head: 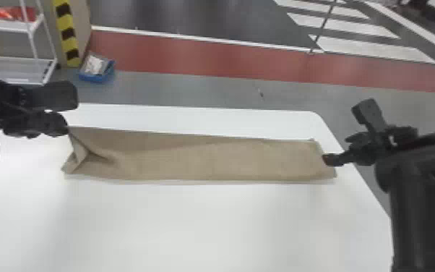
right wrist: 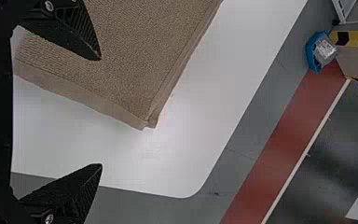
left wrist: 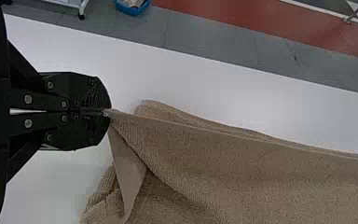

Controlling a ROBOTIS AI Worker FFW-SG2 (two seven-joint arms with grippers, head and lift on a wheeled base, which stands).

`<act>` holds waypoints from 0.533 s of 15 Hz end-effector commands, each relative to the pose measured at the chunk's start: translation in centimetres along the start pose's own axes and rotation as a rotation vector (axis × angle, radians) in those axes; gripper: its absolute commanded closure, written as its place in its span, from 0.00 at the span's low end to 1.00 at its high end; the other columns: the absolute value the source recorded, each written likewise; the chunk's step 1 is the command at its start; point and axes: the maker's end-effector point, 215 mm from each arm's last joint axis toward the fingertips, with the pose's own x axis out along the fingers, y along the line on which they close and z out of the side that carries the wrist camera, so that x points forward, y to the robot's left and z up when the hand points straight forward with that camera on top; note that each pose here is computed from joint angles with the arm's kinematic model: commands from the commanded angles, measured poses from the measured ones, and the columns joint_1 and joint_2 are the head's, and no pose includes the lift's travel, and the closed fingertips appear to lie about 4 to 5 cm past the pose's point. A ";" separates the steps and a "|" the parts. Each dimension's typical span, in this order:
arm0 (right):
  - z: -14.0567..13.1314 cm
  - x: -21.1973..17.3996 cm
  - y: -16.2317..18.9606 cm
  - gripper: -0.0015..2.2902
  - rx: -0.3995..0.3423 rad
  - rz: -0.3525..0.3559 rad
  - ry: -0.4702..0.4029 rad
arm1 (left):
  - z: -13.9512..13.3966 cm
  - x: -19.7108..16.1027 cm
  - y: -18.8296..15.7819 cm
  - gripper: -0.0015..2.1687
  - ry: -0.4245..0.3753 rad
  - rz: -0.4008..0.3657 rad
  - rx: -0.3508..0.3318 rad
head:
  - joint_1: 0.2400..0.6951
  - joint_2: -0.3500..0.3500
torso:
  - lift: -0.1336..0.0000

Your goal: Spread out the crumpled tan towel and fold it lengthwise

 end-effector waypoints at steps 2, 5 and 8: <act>-4.0 -3.9 0.7 0.04 -0.046 -0.051 -0.014 | -0.1 0.6 -0.5 0.96 -0.003 -0.006 0.019 | 1.00 0.13 | 0.07; -6.3 -4.8 0.9 0.04 -0.042 -0.044 -0.014 | 1.2 0.4 0.8 0.96 -0.013 0.021 0.037 | 1.00 0.10 | 0.07; -7.1 -4.6 1.8 0.04 -0.040 -0.024 -0.015 | 2.0 0.8 3.1 0.40 -0.033 0.165 0.009 | 1.00 0.07 | 0.07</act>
